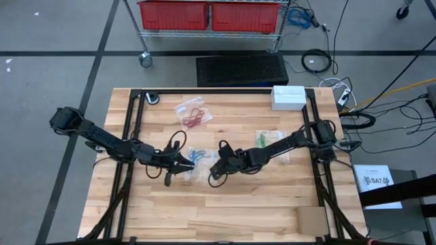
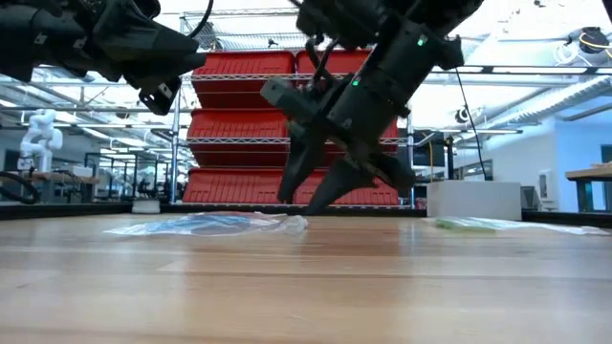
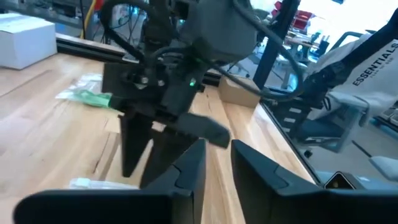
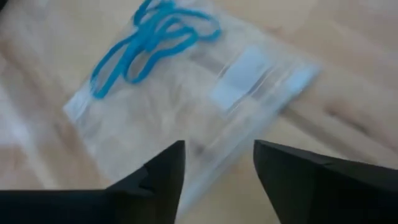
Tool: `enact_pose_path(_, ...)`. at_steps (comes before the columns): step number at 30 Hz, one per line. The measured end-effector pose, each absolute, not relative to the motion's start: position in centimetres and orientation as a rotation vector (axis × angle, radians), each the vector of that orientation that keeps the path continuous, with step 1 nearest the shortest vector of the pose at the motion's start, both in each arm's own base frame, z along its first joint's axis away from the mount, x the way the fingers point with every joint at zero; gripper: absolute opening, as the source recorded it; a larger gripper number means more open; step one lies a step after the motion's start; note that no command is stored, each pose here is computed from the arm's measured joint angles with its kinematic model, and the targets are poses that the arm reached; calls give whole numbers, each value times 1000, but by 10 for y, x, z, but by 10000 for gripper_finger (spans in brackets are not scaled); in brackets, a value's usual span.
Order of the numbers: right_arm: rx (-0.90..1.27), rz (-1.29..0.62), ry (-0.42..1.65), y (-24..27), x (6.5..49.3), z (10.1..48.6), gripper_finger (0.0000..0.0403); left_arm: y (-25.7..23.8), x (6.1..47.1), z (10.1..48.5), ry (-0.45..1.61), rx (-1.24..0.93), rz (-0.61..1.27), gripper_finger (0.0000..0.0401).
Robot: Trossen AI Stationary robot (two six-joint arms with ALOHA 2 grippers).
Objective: Sort rubber bands
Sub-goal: Close the zip bag
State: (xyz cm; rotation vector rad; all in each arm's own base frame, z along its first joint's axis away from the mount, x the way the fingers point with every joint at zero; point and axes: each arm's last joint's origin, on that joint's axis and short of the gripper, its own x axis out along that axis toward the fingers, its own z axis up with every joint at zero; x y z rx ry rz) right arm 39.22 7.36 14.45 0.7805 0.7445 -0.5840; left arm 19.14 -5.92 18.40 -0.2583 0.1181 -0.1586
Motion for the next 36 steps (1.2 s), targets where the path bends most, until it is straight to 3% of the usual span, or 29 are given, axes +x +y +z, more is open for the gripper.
enact_pose_path(3,787,-609,715,68,396,139,192,-59,191,184,117,-258,-151,86)
enact_pose_path(7,830,-577,695,63,407,123,181,-59,192,184,117,-258,-146,89)
enact_pose_path(12,830,-576,681,59,414,107,122,-59,191,184,120,-257,-145,89)
enact_pose_path(17,689,-569,681,61,411,112,29,-59,192,184,120,-256,-144,88)
enact_pose_path(19,614,-565,682,61,408,118,9,-58,192,184,118,-255,-133,88)
enact_pose_path(36,166,-309,619,99,371,222,1,-48,193,177,174,-234,-54,99)
